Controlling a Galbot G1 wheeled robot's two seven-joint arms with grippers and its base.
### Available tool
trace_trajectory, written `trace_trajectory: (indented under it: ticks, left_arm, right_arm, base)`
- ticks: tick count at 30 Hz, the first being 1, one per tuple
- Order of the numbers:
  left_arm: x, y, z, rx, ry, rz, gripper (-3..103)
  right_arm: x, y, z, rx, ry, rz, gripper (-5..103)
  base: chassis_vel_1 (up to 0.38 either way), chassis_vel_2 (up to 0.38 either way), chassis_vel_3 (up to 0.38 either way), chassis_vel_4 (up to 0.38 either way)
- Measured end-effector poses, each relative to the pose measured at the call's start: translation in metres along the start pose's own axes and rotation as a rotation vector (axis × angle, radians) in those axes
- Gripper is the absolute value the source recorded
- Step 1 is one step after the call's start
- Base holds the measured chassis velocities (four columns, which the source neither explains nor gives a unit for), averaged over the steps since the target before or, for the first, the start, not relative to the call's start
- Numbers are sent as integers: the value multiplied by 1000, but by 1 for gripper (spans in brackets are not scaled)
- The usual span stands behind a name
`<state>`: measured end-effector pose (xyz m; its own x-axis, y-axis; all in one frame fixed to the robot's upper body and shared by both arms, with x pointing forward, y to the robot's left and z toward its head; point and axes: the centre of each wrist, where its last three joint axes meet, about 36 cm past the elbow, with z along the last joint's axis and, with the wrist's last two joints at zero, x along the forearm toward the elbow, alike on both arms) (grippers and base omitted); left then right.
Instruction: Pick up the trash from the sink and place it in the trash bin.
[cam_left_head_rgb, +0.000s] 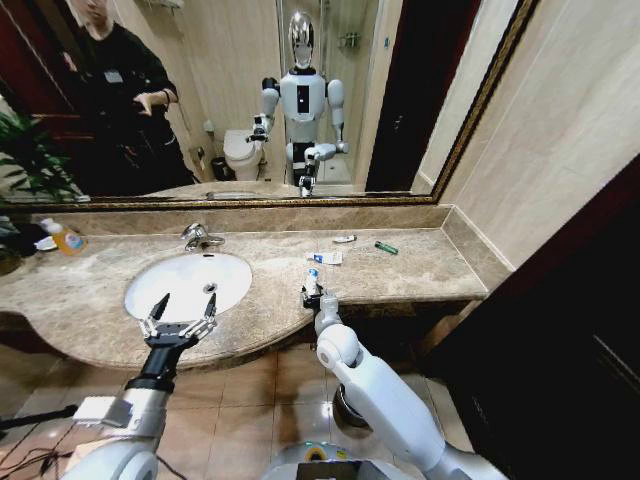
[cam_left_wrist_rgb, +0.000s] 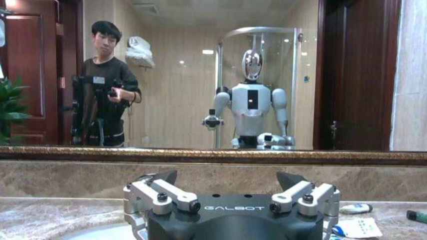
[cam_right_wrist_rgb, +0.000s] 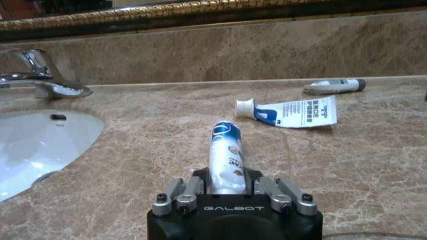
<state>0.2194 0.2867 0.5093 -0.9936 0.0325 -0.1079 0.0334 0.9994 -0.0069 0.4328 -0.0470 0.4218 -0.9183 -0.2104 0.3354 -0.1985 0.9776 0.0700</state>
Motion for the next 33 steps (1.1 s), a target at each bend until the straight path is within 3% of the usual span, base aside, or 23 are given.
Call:
trace_trajectory:
  ticks: [2, 5, 18, 25, 33]
  left_arm:
    - [0, 0, 0, 0, 0, 0, 100]
    - [0, 0, 0, 0, 0, 0, 100]
    - [0, 0, 0, 0, 0, 0, 100]
    - [0, 0, 0, 0, 0, 0, 100]
    - [0, 0, 0, 0, 0, 0, 100]
  right_arm:
    - [0, 0, 0, 0, -2, -2, 35]
    - [0, -1, 2, -1, -7, -4, 25]
    - [21, -14, -17, -14, -85, -9, 24]
    - [53, -51, -34, -22, -141, -9, 24]
    - [128, -101, -25, -23, -109, -48, 24]
  base:
    - [0, 0, 0, 0]
    - [0, 0, 0, 0]
    - [0, 0, 0, 0]
    - [0, 0, 0, 0]
    - [0, 0, 0, 0]
